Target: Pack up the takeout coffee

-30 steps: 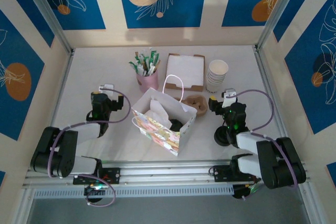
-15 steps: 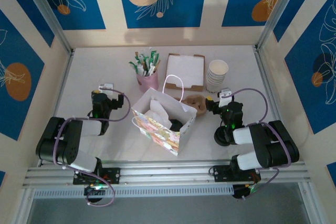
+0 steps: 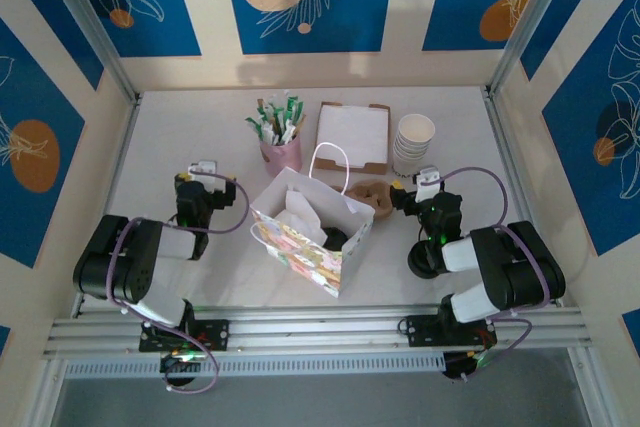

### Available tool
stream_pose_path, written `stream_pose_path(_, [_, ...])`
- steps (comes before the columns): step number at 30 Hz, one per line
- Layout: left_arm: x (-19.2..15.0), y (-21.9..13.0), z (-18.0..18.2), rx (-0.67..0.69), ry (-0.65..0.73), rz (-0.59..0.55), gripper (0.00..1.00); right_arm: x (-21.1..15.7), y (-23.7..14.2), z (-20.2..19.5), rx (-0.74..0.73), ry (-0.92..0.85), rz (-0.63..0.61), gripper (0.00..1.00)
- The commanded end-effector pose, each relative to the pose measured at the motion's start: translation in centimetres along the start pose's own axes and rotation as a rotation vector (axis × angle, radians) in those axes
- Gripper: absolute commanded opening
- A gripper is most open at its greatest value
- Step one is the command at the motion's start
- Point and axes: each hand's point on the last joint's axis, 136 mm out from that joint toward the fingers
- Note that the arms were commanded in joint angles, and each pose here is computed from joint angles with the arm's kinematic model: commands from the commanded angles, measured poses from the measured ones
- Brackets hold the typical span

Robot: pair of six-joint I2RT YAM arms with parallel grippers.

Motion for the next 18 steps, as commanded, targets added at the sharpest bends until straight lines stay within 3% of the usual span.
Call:
stream_pose_path(1, [0.64, 0.00, 0.81, 0.059, -0.007, -0.041, 1.00, 1.04, 0.50, -0.64, -0.006, 0.005, -0.041, 0.80])
stream_pose_path(18, [0.69, 0.02, 1.06, 0.074, -0.013, -0.042, 1.00, 0.38, 1.23, -0.81, -0.001, 0.019, -0.014, 0.79])
Point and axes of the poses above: each hand's point on the last joint's axis, 136 mm out from that joint toward the fingers, its own y axis out along the fingers, its own z axis along the line the jaws close on, x = y × z, and after that the axes turned 12 degrees about -y, right-handed
